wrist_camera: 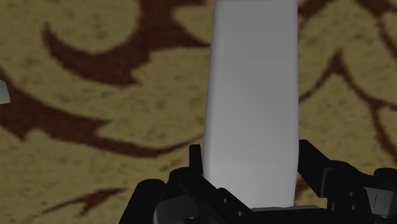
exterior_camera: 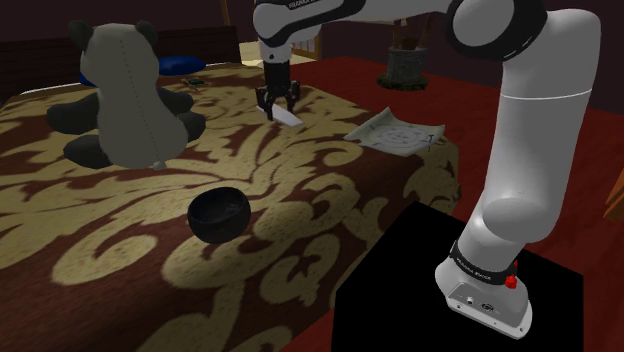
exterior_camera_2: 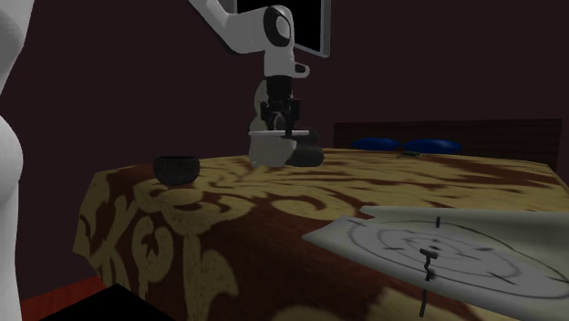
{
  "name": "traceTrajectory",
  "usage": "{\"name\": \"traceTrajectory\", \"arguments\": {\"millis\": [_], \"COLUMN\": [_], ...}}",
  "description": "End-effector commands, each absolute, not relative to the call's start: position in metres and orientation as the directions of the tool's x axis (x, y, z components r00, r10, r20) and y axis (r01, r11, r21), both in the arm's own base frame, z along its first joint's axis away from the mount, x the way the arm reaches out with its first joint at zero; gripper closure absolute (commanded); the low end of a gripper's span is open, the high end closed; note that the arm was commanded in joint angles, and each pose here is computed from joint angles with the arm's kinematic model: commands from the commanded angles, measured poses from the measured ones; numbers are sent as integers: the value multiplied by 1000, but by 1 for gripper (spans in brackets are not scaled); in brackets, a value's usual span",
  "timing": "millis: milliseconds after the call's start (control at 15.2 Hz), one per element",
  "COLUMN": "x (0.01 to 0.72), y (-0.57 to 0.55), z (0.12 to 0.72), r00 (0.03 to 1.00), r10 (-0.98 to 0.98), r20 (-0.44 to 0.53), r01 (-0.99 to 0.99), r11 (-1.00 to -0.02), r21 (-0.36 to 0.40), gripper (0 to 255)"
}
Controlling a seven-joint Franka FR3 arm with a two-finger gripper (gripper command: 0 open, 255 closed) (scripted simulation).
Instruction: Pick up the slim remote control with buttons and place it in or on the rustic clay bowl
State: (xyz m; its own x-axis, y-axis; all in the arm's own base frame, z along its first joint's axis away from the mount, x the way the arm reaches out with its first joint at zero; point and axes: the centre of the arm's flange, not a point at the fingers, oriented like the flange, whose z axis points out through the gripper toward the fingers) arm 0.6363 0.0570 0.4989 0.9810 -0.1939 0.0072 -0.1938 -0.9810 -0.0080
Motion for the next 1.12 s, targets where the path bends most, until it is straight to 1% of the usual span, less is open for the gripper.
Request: {"name": "traceTrajectory", "arguments": {"millis": [0, 1056], "x": [626, 549], "y": [80, 276], "z": [499, 500], "r00": [981, 981], "r10": [-195, -195], "r20": [8, 8], "r01": [-195, -195], "r11": [-981, -981], "r21": [-8, -8], "gripper": [255, 255]}}
